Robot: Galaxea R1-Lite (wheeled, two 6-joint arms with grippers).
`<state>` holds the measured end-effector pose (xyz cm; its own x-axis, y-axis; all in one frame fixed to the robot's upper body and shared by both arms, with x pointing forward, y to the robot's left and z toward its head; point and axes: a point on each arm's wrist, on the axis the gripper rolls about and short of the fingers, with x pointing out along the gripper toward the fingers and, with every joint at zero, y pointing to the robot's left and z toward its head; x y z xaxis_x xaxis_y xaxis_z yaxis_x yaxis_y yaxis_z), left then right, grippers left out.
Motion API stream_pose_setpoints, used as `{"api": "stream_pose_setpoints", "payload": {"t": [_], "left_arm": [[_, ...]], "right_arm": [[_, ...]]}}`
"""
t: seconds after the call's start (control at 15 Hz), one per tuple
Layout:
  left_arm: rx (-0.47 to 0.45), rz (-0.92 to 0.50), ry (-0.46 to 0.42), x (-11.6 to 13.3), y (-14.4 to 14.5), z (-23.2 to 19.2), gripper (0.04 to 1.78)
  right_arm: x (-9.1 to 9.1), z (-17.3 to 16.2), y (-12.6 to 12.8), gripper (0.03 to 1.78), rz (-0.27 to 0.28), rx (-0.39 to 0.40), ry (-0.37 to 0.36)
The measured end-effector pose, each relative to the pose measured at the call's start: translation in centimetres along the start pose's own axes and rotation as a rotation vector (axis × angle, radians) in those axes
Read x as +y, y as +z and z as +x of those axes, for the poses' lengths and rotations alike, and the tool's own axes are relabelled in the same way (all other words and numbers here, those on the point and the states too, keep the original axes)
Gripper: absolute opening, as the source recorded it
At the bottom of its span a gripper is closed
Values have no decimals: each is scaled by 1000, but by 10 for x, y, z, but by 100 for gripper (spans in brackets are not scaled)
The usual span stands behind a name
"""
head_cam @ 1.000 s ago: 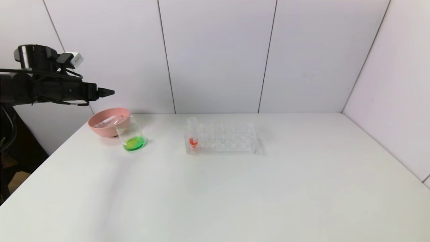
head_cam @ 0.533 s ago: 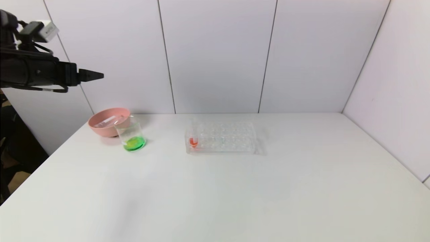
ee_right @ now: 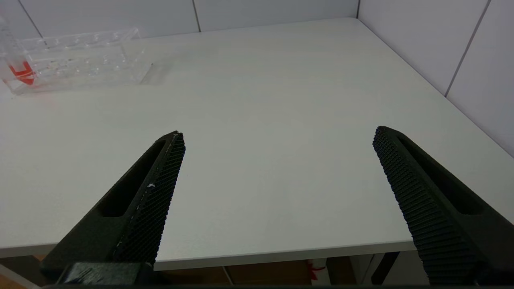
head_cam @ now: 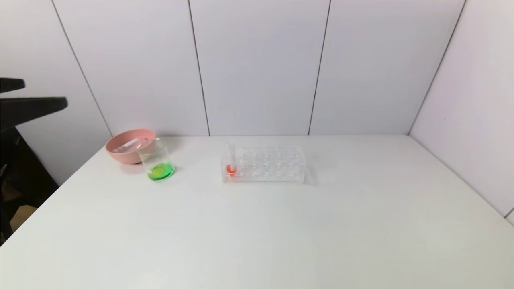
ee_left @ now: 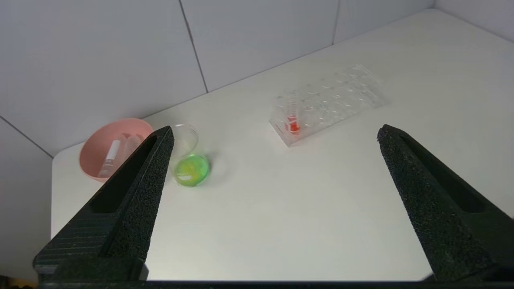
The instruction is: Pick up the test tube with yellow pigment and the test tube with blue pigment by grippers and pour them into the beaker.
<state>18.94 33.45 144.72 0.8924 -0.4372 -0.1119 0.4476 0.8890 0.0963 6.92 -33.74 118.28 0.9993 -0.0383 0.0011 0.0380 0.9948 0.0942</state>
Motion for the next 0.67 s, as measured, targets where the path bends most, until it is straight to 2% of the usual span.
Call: {"api": "stream_pose_setpoints", "payload": {"t": [0.2,0.4,0.53,0.67], "left_arm": [[-36,28,-52,-49,-15,-67,176],[-42,34,-59,-92,-50,-127,176],[-7,17,-48,-110,-81,-153,176],[49,25,2,-116,-112,-163,176]], "right_arm": [[0,0,0,171,0,0,0],[0,0,0,171,0,0,0],[0,0,0,171,0,0,0],[0,0,0,171,0,0,0]]}}
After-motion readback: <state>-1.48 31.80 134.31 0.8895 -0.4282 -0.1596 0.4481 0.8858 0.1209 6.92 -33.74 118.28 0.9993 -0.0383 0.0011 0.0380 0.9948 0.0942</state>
